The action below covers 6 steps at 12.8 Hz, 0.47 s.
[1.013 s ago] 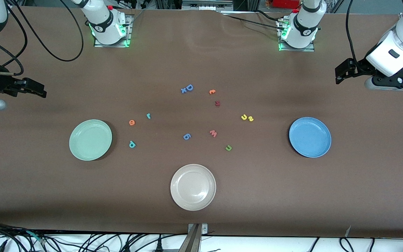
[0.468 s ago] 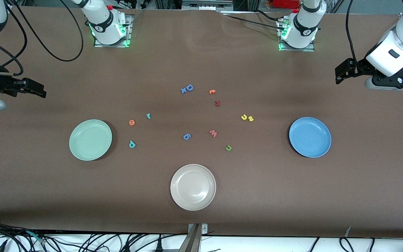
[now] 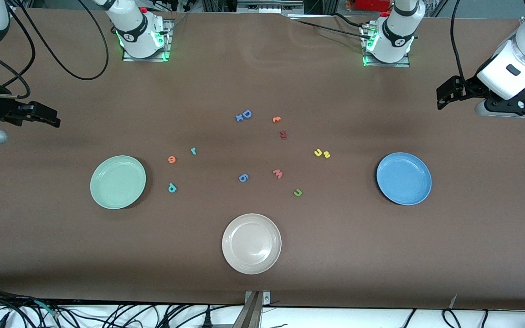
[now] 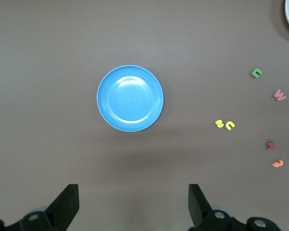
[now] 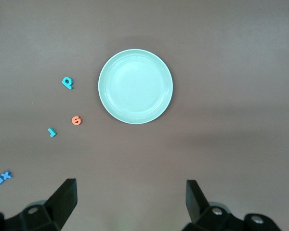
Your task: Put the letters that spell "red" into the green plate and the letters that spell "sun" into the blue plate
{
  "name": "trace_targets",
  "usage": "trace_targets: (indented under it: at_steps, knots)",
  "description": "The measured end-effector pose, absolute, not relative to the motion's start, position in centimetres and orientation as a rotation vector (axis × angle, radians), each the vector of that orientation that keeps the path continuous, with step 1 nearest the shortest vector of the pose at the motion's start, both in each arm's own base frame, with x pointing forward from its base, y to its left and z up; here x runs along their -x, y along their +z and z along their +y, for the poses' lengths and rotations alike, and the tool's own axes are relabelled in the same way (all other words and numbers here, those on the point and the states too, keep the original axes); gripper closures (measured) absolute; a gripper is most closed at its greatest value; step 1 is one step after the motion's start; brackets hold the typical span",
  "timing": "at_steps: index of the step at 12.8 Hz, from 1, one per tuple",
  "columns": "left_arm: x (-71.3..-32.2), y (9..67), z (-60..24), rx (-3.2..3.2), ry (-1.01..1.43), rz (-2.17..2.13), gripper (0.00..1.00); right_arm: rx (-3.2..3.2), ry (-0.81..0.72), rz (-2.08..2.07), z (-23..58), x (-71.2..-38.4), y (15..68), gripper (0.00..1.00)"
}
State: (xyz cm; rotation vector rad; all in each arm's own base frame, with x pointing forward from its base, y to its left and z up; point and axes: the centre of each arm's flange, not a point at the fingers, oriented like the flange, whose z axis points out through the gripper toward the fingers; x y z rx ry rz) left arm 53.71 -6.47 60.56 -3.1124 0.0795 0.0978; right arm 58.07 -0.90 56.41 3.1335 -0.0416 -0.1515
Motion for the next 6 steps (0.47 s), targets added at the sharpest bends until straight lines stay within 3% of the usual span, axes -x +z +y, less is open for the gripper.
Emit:
trace_targets:
  at_steps: [6]
  knots:
    - [-54.2,58.1,-8.9,3.106,0.191,0.151,0.0,-3.133,-0.152,-0.041,-0.9,-58.1,56.4,0.0]
